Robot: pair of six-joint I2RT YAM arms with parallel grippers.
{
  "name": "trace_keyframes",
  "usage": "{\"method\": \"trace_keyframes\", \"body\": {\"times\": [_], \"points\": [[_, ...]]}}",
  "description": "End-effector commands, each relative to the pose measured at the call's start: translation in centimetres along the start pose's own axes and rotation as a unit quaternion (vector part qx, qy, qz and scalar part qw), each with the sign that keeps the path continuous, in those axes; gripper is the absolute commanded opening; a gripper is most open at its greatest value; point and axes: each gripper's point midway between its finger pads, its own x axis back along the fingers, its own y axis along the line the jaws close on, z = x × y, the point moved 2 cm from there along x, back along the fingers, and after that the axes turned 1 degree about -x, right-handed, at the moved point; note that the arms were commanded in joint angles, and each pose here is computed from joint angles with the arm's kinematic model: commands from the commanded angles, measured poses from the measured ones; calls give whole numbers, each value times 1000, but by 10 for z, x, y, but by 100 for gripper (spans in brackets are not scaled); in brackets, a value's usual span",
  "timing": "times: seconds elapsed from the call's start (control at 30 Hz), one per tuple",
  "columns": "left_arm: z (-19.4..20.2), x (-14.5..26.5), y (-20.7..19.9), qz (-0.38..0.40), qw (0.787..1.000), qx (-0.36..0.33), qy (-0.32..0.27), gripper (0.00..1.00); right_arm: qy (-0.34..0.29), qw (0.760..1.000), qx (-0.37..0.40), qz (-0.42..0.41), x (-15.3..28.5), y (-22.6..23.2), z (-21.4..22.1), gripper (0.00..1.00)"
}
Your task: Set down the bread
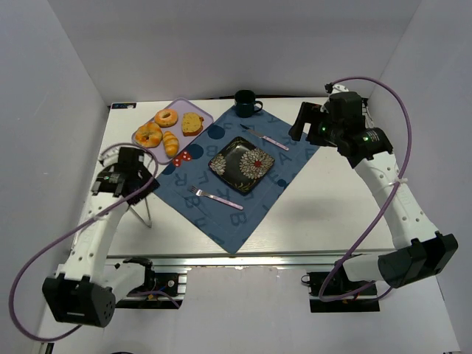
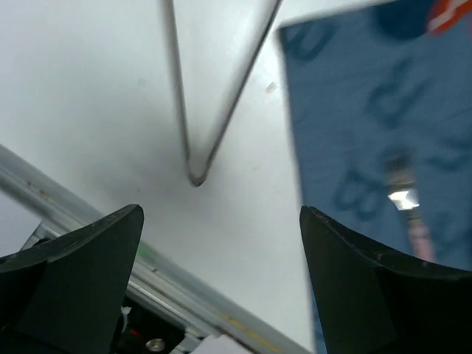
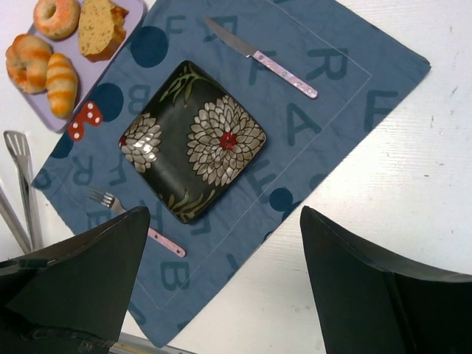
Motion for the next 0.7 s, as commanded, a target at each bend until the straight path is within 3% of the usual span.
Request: {"method": "trace_keyframes", "body": {"times": [0.0,0.37,0.67], "points": [[28,-28,-2,1,999,-19,39,98,-30,998,21,-50,16,16,-15,89],[42,-89,-10,-36,992,-105,62,98,4,996,16,-82,7,21,7,89],[29,-111,-10,-11,991,-119,53,96,7,997,19,-77,-1,20,5,89]]}}
